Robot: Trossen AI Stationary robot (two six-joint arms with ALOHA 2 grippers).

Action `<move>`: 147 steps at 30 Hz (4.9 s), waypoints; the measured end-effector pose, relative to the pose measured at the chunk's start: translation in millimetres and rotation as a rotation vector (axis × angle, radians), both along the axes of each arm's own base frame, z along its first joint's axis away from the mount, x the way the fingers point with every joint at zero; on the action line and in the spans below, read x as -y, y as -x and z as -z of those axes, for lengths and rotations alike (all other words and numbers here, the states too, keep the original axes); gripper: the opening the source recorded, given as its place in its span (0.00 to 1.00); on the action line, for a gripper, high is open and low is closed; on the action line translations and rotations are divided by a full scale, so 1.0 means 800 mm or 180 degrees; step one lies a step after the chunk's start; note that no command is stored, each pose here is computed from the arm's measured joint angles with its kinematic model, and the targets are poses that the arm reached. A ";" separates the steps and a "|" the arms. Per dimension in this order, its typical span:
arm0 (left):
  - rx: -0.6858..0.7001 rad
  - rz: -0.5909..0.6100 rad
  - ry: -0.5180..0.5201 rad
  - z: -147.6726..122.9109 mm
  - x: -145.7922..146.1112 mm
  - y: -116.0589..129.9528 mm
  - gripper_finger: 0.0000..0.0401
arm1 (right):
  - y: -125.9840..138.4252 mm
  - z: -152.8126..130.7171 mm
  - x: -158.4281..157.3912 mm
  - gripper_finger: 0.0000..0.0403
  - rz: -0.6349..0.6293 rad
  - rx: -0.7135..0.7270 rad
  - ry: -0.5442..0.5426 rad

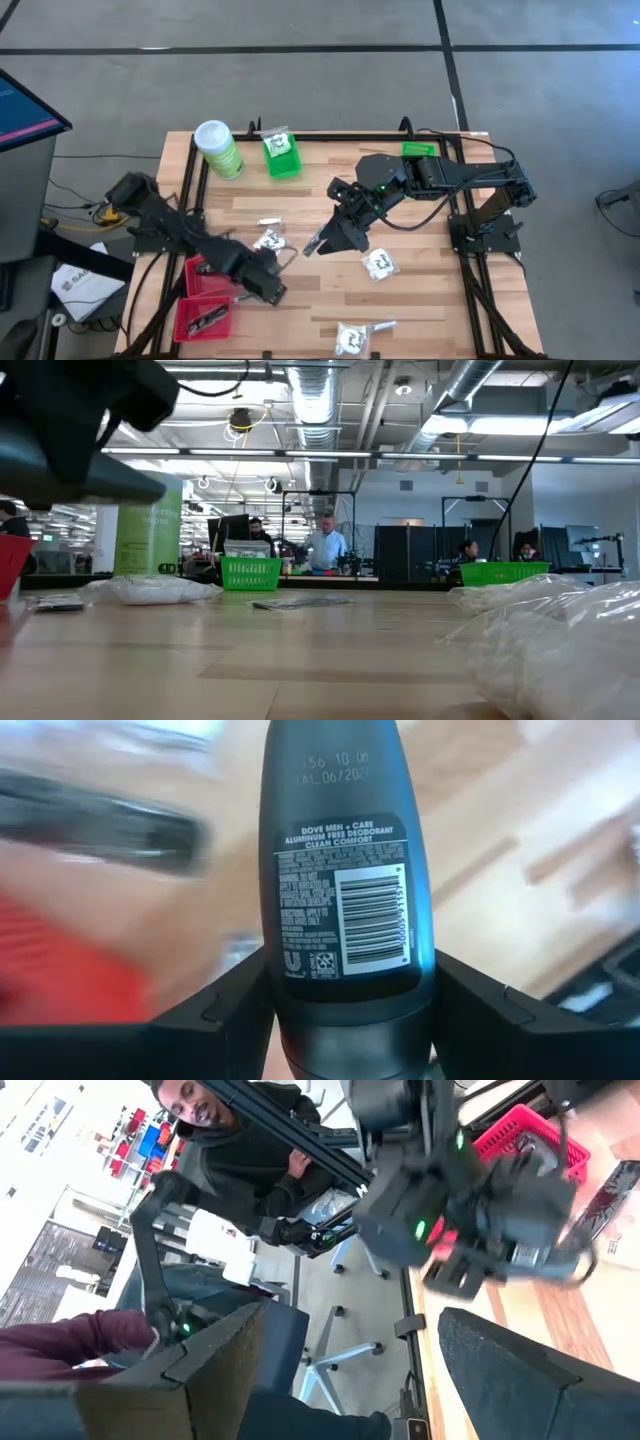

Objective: Pick & Place Travel size toiletries
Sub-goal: Put the black deodorant into the top red basket, then put the white vanity pack into the top left green basket

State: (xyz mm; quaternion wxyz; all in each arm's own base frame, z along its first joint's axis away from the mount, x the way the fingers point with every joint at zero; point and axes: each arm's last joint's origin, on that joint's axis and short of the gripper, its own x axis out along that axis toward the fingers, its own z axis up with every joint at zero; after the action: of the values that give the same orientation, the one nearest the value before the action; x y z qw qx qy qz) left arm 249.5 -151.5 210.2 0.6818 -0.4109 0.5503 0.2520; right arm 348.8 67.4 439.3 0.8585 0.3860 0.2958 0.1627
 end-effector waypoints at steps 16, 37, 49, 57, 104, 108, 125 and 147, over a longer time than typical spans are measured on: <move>-0.0507 0.0836 -0.0596 -0.038 -0.044 0.117 0.51 | -0.010 -0.021 0.013 0.72 0.0070 0.0663 0.0028; -0.0633 0.1490 -0.0620 0.030 -0.013 0.183 0.51 | -0.010 -0.017 0.017 0.72 0.0417 0.0564 0.0168; -0.0657 0.1430 -0.0522 0.031 -0.009 0.187 0.79 | -0.003 -0.002 -0.002 0.72 0.0601 0.0211 0.0453; -0.0655 0.1419 -0.0478 0.028 -0.007 0.186 0.85 | -0.001 -0.001 -0.011 0.72 0.0528 0.0196 0.0495; 0.2359 0.0597 -0.0434 -0.072 -0.052 0.100 0.00 | 0.044 0.067 -0.050 0.01 0.0153 -0.1278 0.1393; 0.2608 0.0604 -0.0442 -0.069 -0.058 0.060 0.00 | 0.037 0.090 -0.055 0.00 0.0170 -0.1258 0.1379; 0.2148 0.0707 -0.0130 0.005 -0.064 -0.017 0.00 | 0.092 0.188 -0.065 0.00 0.0501 -0.1813 0.1009; 0.2588 0.0752 -0.0259 -0.005 -0.009 0.000 0.00 | 0.185 0.285 -0.058 0.00 0.1536 -0.2873 -0.0623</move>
State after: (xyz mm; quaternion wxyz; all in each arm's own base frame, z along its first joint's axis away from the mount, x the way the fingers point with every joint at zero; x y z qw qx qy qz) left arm 249.7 -144.5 213.8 0.8832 -0.3837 0.2694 0.0111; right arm 200.6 113.7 211.0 0.6185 0.5533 0.5225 -0.1956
